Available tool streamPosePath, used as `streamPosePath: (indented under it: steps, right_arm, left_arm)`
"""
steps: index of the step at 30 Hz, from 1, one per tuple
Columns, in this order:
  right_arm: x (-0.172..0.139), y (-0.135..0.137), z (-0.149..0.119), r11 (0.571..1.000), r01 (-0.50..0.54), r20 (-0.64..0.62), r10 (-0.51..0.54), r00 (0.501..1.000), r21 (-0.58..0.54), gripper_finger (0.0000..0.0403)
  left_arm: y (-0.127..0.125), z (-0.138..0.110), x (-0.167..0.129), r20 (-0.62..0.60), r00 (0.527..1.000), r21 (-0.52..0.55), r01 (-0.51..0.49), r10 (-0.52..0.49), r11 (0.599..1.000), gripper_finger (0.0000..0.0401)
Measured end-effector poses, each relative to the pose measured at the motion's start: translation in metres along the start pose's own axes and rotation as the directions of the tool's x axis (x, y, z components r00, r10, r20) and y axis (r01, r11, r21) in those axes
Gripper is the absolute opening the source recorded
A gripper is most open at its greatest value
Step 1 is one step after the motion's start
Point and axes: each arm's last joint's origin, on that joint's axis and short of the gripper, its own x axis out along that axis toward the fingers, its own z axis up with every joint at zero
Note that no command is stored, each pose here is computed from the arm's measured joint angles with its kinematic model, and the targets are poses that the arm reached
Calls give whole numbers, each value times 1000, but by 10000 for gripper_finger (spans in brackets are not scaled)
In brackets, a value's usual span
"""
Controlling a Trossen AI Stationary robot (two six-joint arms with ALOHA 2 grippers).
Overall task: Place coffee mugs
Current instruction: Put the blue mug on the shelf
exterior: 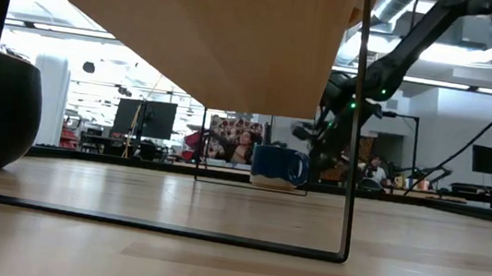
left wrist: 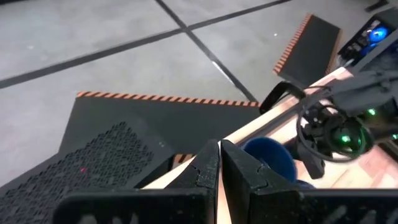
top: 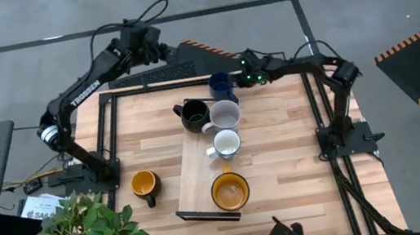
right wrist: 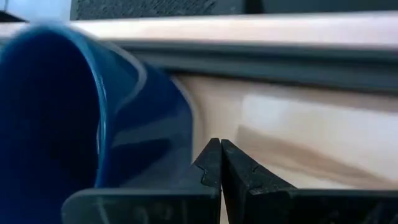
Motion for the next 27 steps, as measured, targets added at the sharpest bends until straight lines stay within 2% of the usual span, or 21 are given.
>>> streamPosePath:
  steps: [3, 7, 10, 14, 17, 20, 23, 27]
  right_arm:
    - [8, 11, -9, 999, -47, 4, 47, 999, -2, 21]
    - [18, 37, -22, 979, -204, 11, 204, 979, -2, 21]
    - [25, 61, -32, 957, -285, 3, 286, 958, -46, 21]
    - [36, 89, -43, 930, -336, -44, 333, 942, -146, 21]
    - [34, 87, -44, 951, -266, -63, 259, 964, -158, 21]
    - [24, 80, -34, 955, -236, -61, 229, 972, -180, 21]
    - [5, 68, -15, 963, -179, -46, 173, 984, -204, 21]
    - [-31, 53, 8, 969, -94, -7, 94, 996, -230, 21]
  left_arm:
    - [1, 0, -4, -5, 1000, 10, -11, 11, 1000, 0]
    - [4, -2, -5, -35, 999, 12, -30, 30, 999, 0]
    - [5, -4, -5, -50, 998, 36, -43, 45, 998, 0]
    - [6, -7, -6, -75, 995, 53, -57, 60, 997, 0]
    - [7, -9, -6, -99, 992, 74, -70, 77, 995, 0]
    - [9, -13, -7, -138, 984, 108, -98, 112, 989, 0]
    - [11, -17, -6, -156, 980, 125, -108, 127, 986, 0]
    - [19, -23, 0, -190, 979, 119, -50, 72, 992, 0]
